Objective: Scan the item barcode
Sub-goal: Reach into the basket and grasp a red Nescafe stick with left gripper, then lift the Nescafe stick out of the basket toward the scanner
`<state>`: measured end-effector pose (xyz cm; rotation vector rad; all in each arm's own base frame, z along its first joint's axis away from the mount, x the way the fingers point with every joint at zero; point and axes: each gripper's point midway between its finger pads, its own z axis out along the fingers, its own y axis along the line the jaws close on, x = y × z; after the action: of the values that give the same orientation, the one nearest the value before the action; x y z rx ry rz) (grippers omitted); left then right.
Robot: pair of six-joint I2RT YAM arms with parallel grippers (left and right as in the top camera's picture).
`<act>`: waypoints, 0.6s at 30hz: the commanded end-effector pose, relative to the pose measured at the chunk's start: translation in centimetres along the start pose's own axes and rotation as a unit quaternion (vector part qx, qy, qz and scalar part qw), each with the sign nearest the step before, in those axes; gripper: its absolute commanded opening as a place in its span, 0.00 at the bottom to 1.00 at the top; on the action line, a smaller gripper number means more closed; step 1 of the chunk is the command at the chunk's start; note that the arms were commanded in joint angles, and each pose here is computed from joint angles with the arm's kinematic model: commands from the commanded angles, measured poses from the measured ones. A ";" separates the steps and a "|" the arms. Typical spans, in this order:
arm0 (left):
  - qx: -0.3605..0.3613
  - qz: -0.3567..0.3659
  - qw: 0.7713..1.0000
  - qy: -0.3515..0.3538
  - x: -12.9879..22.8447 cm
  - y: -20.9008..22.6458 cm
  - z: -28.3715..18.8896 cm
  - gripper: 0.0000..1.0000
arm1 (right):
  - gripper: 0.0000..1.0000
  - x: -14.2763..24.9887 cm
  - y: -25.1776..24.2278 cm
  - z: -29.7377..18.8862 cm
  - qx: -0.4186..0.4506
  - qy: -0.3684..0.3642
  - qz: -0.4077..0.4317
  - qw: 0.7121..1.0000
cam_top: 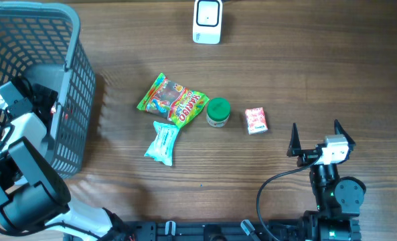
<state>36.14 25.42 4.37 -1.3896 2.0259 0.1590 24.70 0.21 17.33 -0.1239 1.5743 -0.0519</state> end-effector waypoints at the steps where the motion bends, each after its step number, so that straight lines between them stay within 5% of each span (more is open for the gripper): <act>1: -0.015 0.021 1.000 0.011 0.9 0.5 0.8 1.00 | 1.00 -0.2 -0.2 0.0 0.007 -0.005 0.003 1.000; 6: -0.044 0.134 0.988 0.069 4.2 2.3 2.1 1.00 | 1.00 -0.2 -0.2 0.0 0.007 -0.005 0.004 1.000; 18: -0.082 0.145 0.972 0.166 9.0 5.0 2.2 1.00 | 1.00 -0.2 -0.2 0.0 0.007 -0.005 0.003 1.000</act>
<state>34.86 25.37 2.43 -1.1790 2.3137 0.3682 24.70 0.21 17.33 -0.1239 1.5743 -0.0519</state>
